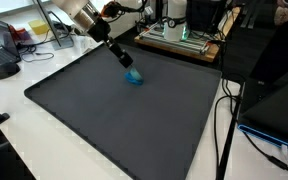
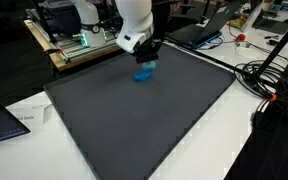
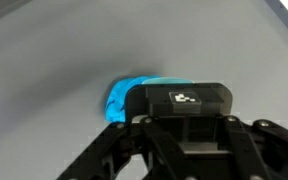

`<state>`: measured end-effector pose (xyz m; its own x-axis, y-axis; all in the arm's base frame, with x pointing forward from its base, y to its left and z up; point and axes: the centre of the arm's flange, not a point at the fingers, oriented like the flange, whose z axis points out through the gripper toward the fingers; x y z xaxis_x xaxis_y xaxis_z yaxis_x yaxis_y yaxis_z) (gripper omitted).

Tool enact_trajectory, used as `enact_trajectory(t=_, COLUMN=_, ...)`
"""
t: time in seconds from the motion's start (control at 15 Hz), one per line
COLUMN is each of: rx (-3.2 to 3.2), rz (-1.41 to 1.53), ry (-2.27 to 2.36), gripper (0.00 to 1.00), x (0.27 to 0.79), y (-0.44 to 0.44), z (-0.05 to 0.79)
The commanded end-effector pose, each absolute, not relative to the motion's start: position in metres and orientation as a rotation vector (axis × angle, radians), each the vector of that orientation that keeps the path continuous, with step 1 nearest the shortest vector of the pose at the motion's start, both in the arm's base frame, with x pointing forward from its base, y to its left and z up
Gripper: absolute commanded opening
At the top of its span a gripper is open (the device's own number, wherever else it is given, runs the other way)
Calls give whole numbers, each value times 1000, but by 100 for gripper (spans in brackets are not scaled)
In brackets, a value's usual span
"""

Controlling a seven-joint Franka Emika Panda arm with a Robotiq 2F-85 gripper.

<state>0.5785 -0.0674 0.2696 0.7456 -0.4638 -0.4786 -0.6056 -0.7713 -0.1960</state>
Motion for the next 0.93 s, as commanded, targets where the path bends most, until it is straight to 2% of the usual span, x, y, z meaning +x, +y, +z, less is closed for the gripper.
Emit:
enact_trajectory(t=0.0, rx=-2621, rz=603, ry=928, gripper=21, x=594, y=-68, z=249)
enact_trajectory(t=0.87, rx=-2634, rz=743, ry=1189, gripper=21, x=582, y=-95, z=196)
